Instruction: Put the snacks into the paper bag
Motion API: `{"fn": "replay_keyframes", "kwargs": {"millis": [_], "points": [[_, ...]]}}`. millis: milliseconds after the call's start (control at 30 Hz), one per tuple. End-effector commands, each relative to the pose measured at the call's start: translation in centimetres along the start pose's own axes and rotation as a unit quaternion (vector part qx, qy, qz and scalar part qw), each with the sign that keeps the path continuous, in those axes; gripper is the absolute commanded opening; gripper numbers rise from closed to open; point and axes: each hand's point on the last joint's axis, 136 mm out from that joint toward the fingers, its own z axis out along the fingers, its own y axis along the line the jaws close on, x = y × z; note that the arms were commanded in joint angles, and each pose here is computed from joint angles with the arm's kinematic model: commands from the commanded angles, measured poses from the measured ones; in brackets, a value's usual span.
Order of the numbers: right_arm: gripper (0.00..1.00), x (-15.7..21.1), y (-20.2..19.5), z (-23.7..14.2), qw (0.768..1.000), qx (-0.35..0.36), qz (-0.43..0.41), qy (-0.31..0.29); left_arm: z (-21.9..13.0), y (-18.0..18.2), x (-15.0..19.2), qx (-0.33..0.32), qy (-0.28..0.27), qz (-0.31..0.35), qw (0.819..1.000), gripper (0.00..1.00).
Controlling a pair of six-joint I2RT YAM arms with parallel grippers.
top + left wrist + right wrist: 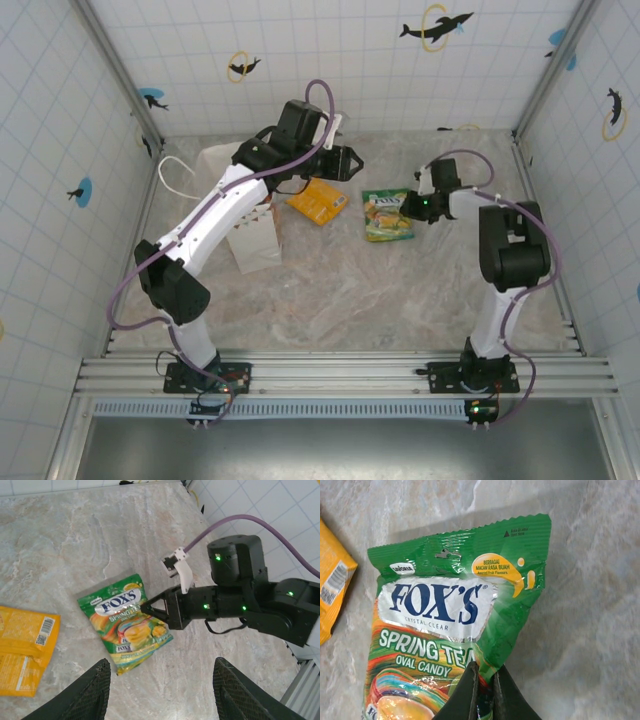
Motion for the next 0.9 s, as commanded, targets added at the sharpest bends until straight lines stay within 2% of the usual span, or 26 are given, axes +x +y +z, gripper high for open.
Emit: {"fn": "replay_keyframes", "kwargs": {"millis": [0,400,600,867], "points": [[0.0,-0.1,1.0,-2.1,1.0,-0.011,-0.006,-0.025,-0.6,-0.4,-0.8,-0.002,-0.013,0.008,1.0,0.56],[0.0,3.1,4.5,-7.9,0.991,-0.09,-0.014,-0.098,-0.5,-0.6,0.7,0.026,-0.014,-0.006,1.0,0.58],[0.0,5.2,5.9,-11.1,0.979,-0.129,-0.026,-0.157,-0.5,-1.2,2.0,0.075,-0.027,-0.028,0.996,0.58],[0.0,6.7,7.5,-15.2,0.958,-0.171,-0.039,-0.228,-1.3,-1.6,3.1,0.101,-0.053,-0.025,0.993,0.58]]}}
